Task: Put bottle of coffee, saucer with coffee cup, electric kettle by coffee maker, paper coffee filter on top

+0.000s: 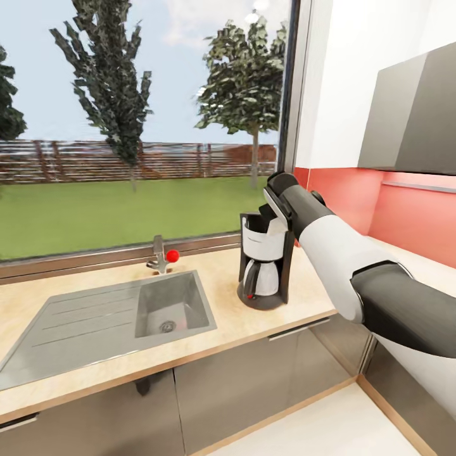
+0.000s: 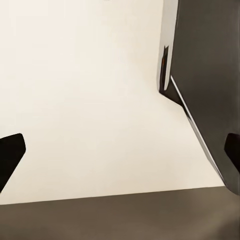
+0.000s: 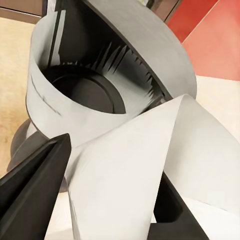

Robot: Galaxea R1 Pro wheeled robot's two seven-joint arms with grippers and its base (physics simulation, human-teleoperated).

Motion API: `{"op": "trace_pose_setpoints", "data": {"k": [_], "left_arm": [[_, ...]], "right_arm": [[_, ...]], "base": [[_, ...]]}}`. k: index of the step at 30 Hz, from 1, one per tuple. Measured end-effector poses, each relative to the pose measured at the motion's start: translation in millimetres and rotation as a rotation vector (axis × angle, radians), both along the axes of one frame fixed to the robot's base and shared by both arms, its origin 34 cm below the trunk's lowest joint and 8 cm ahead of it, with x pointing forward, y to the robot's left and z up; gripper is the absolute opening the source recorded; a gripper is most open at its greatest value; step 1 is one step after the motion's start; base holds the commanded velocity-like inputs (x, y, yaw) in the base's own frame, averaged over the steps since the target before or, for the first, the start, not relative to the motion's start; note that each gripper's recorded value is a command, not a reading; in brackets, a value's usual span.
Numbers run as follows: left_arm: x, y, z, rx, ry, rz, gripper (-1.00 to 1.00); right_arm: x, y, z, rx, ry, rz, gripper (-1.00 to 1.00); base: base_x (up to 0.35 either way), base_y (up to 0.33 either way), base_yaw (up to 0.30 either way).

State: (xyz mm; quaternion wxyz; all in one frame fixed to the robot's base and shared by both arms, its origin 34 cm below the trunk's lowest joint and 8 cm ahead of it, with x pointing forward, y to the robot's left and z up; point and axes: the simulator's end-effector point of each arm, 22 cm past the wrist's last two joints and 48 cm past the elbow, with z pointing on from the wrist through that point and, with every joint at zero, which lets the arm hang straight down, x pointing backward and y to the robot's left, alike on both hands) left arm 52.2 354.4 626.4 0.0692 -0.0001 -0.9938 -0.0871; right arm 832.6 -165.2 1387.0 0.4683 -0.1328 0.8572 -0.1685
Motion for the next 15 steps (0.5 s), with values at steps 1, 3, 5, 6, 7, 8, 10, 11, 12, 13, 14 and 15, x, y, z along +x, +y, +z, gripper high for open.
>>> {"op": "trace_pose_setpoints", "data": {"k": [1, 3, 5, 6, 7, 8, 10, 11, 12, 13, 14, 15], "left_arm": [[-0.1, -0.2, 0.0, 0.000, 0.000, 0.000, 1.00], [-0.7, -1.4, -0.1, -0.002, 0.000, 0.002, 1.00], [-0.9, -5.2, -0.6, -0.008, 0.001, 0.003, 1.00], [-0.9, -6.3, -0.7, -0.009, 0.001, 0.003, 1.00], [-0.8, -7.1, -0.8, -0.010, 0.001, 0.004, 1.00], [-0.8, -7.6, -0.9, -0.011, 0.001, 0.004, 1.00], [-0.8, -8.3, -1.0, -0.012, 0.001, 0.004, 1.00], [-0.8, -8.9, -1.1, -0.012, 0.001, 0.004, 1.00], [-0.7, -10.0, -1.2, -0.014, 0.001, 0.004, 1.00], [-0.8, -10.8, -1.3, -0.015, 0.001, 0.004, 1.00], [-0.8, -11.1, -1.3, -0.015, 0.001, 0.004, 1.00], [-0.8, -11.3, -1.3, -0.015, 0.001, 0.004, 1.00]], "right_arm": [[-0.3, 0.0, 0.5, 0.000, -0.001, 0.000, -1.00], [-0.6, -0.3, 0.3, -0.001, 0.000, -0.001, -1.00], [-0.7, -0.7, -0.1, -0.003, 0.001, -0.002, -1.00], [-0.4, -1.0, -1.3, -0.004, 0.004, -0.003, -1.00], [-0.2, -1.4, -2.9, -0.005, 0.007, -0.004, -1.00], [-0.3, -1.7, -3.6, -0.005, 0.009, -0.005, -1.00], [-0.3, -1.8, -4.0, -0.005, 0.010, -0.005, -1.00], [-0.3, -1.9, -3.9, -0.007, 0.010, -0.005, -1.00], [-0.3, -1.9, -3.3, -0.009, 0.008, -0.005, -1.00], [-0.2, -2.0, -2.2, -0.011, 0.005, -0.006, -1.00], [-0.2, -2.0, -1.4, -0.013, 0.003, -0.006, -1.00], [-0.2, -1.9, -0.8, -0.015, 0.002, -0.005, -1.00]], "base": [[0.161, 0.000, 0.000], [0.242, 0.000, 0.000], [0.255, 0.000, 0.000], [0.118, 0.000, 0.000], [0.060, 0.000, 0.000], [0.039, 0.000, 0.000], [0.020, 0.000, 0.000], [0.008, 0.000, 0.000], [0.004, 0.000, 0.000], [0.003, 0.000, 0.000], [0.002, 0.000, 0.000], [0.001, 0.000, 0.000]]}}
